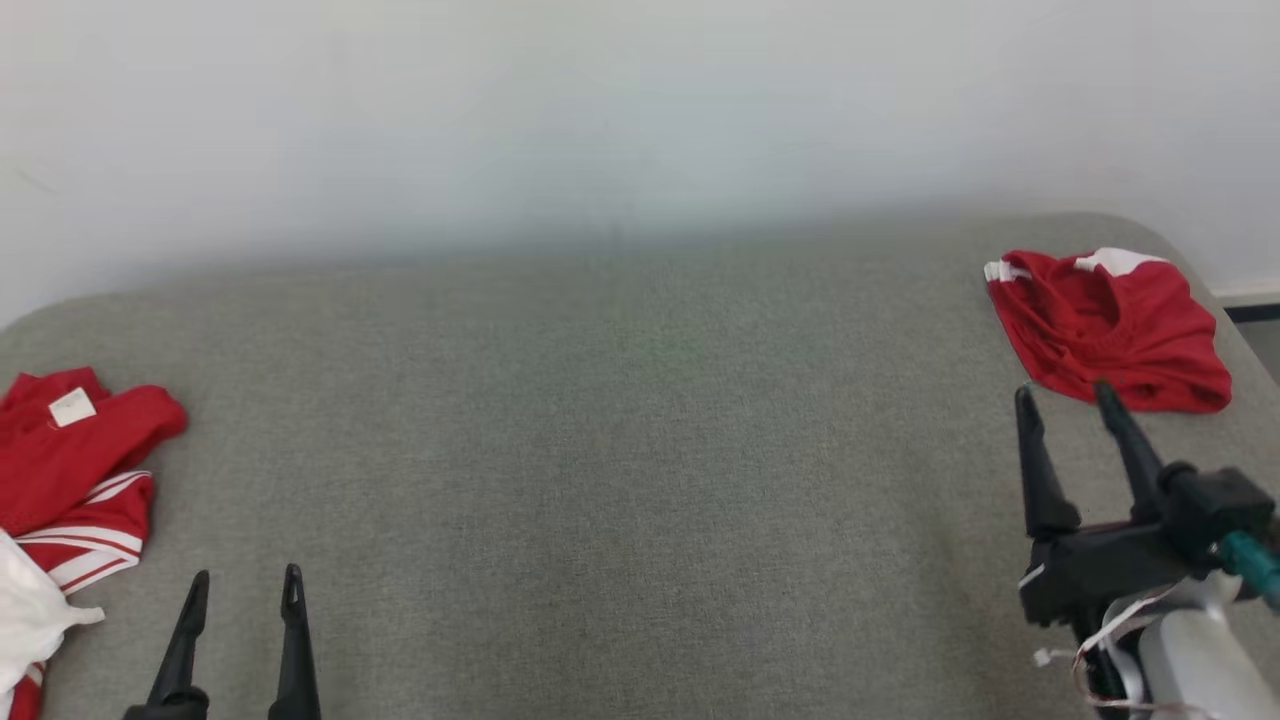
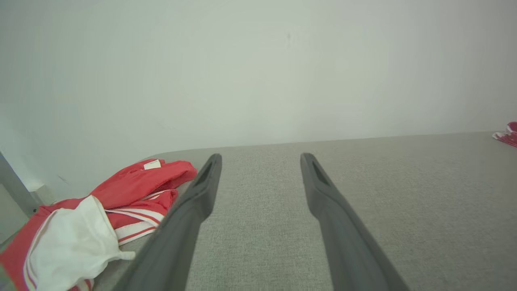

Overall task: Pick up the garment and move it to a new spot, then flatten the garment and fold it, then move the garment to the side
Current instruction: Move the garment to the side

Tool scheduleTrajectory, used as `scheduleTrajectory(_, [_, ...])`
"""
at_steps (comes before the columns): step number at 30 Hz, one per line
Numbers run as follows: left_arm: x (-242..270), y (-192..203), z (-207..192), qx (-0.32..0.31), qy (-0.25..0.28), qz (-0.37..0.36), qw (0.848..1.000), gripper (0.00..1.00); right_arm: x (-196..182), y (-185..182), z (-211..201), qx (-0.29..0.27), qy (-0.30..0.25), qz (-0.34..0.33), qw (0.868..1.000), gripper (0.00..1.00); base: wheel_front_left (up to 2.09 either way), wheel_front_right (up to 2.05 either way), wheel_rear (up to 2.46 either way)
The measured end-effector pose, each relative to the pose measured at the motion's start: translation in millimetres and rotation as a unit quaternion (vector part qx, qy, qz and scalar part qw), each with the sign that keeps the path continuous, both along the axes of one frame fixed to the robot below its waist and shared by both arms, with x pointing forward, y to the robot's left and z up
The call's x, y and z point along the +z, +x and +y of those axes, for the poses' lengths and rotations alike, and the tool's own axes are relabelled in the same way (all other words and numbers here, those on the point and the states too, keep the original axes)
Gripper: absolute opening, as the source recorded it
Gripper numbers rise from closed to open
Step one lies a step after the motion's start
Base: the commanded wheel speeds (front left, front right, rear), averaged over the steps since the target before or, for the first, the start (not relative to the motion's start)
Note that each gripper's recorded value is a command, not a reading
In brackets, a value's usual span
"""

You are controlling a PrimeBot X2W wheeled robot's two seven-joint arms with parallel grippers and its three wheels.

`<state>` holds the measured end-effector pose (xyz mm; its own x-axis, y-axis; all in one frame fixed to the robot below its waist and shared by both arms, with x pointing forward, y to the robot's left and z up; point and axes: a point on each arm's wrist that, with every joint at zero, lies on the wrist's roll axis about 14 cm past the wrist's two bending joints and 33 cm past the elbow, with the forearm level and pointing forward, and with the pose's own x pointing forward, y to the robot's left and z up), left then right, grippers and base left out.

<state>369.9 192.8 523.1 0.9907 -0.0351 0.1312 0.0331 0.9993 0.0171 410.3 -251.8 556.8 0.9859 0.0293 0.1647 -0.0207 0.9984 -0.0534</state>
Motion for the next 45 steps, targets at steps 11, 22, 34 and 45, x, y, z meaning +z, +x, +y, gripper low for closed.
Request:
scheduleTrajectory(11, [-4, -19, 26, 0.041, -0.001, 0.006, 0.999, 1.0, -18, -23, 32, 0.017, 0.037, 0.01, 0.999, 1.0, 0.0, 0.0, 0.0])
scheduleTrajectory(22, [-16, -37, 40, 0.062, -0.001, 0.024, 0.998, 1.0, -39, -49, 61, 0.037, 0.059, 0.03, 0.997, 1.0, 0.0, 0.0, 0.0])
scheduleTrajectory(34, [-20, -51, 45, 0.067, 0.012, 0.03, 0.997, 1.0, -49, -65, 80, 0.05, 0.065, 0.042, 0.996, 1.0, 0.0, 0.0, 0.0])
scheduleTrajectory(45, [-22, -47, 38, 0.052, 0.018, 0.033, 0.998, 1.0, -53, -68, 76, 0.043, 0.054, 0.047, 0.997, 1.0, 0.0, 0.0, 0.0])
